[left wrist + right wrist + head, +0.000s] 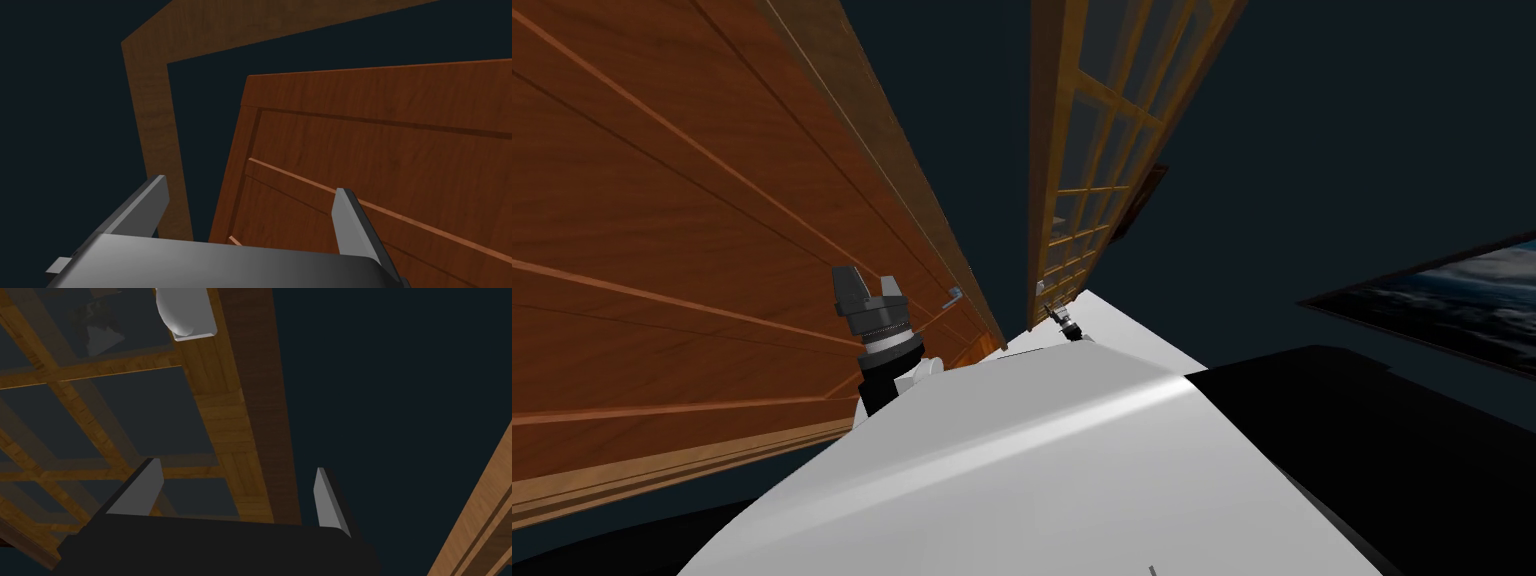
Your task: Pull the door open
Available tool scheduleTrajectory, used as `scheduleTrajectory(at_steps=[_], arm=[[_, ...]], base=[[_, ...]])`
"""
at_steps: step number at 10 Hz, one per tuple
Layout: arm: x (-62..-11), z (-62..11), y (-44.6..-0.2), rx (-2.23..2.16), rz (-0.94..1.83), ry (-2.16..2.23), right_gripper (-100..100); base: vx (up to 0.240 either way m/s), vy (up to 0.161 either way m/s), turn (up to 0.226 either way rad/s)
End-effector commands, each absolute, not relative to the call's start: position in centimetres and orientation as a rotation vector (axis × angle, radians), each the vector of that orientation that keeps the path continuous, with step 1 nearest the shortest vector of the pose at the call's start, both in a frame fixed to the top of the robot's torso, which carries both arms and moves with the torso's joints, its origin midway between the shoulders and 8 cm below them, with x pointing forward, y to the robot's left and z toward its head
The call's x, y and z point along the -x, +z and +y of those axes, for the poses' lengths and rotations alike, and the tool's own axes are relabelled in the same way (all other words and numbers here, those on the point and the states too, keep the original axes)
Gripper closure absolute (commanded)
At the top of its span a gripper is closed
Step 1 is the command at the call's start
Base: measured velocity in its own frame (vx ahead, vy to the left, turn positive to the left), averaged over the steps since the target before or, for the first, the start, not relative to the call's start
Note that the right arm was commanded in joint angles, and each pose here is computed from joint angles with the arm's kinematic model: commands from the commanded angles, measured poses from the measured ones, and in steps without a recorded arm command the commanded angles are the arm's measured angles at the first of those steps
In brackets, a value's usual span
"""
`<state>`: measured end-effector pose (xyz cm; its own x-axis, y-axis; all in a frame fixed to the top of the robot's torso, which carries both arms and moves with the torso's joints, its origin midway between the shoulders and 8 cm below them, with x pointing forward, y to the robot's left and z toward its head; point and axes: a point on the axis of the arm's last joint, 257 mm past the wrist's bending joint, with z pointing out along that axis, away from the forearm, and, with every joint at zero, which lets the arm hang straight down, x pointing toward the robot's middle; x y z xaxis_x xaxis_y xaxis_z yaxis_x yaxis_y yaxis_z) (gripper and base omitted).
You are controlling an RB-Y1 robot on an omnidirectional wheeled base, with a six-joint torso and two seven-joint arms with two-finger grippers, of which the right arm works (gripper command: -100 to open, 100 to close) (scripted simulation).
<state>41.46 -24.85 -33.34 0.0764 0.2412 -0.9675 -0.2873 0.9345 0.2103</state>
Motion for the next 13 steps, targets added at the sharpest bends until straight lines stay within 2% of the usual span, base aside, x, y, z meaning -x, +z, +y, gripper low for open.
scheduleTrajectory(at_steps=[1, 13], arm=[[-41.3, -24.9, -34.4, 0.073, 1.457, 0.371, -100], [-39.7, -26.0, -39.4, 0.225, 1.546, 0.262, -100]], base=[[0.064, -0.080, 0.070], [0.047, -0.060, 0.048]])
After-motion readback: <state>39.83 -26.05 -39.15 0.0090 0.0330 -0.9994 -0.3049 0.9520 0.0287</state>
